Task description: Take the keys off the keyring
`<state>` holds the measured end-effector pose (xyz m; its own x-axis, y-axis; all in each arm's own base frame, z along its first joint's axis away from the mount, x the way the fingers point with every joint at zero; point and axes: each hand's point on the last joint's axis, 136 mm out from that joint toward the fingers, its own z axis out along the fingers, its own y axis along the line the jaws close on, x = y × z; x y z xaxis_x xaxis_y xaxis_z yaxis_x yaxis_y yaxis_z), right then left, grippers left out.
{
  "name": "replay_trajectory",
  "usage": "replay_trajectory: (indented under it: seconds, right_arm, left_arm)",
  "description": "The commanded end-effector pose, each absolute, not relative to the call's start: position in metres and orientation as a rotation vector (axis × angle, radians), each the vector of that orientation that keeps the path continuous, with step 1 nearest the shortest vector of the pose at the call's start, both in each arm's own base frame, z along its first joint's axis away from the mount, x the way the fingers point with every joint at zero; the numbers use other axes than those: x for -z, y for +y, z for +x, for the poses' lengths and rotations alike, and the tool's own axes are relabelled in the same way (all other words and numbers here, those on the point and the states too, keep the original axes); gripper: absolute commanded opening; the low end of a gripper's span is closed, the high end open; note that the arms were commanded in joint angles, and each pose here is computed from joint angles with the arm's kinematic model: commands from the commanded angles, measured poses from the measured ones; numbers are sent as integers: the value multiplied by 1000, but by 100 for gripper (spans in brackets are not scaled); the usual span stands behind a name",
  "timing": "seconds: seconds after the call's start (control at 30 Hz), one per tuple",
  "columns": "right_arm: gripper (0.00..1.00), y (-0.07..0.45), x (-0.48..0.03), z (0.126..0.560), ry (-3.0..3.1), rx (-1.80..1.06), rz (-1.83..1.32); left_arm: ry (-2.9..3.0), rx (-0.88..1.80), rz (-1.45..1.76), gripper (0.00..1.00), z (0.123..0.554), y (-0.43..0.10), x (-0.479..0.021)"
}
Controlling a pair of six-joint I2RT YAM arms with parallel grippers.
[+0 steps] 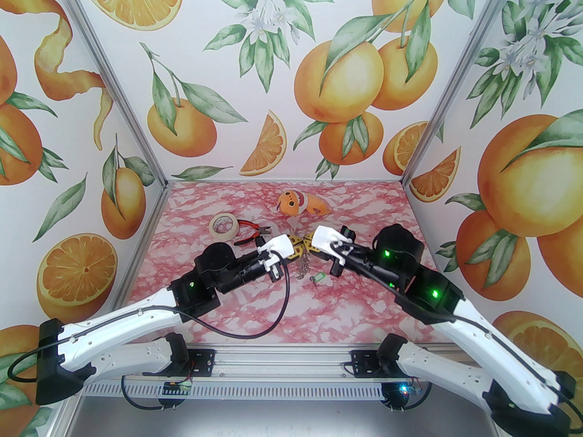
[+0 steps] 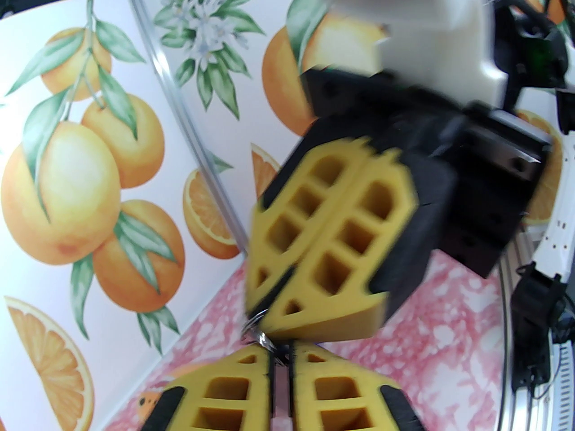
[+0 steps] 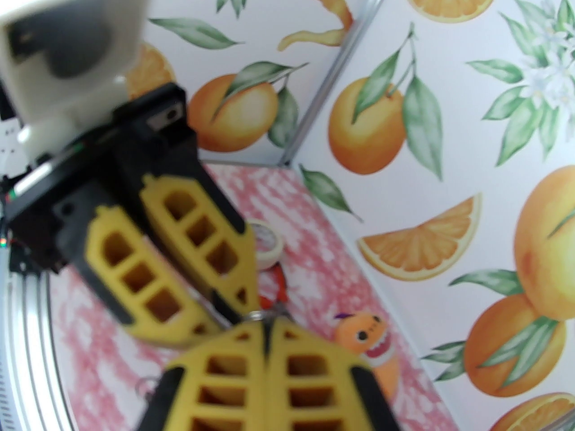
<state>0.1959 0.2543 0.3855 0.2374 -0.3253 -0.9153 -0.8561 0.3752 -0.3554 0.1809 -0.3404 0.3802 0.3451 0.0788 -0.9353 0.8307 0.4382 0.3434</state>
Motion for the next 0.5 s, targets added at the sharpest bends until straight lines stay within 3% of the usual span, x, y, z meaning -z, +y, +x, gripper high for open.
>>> replay_trajectory:
  seconds: [0.0, 0.47]
  right_arm:
    - [0, 259, -382, 178, 1381, -696, -1257]
    - [0, 258, -392, 172, 1433, -873, -1244]
  left_arm:
    - [1019, 680, 972, 18, 168, -328, -406]
    - [993, 686, 1060, 46, 168, -312, -386]
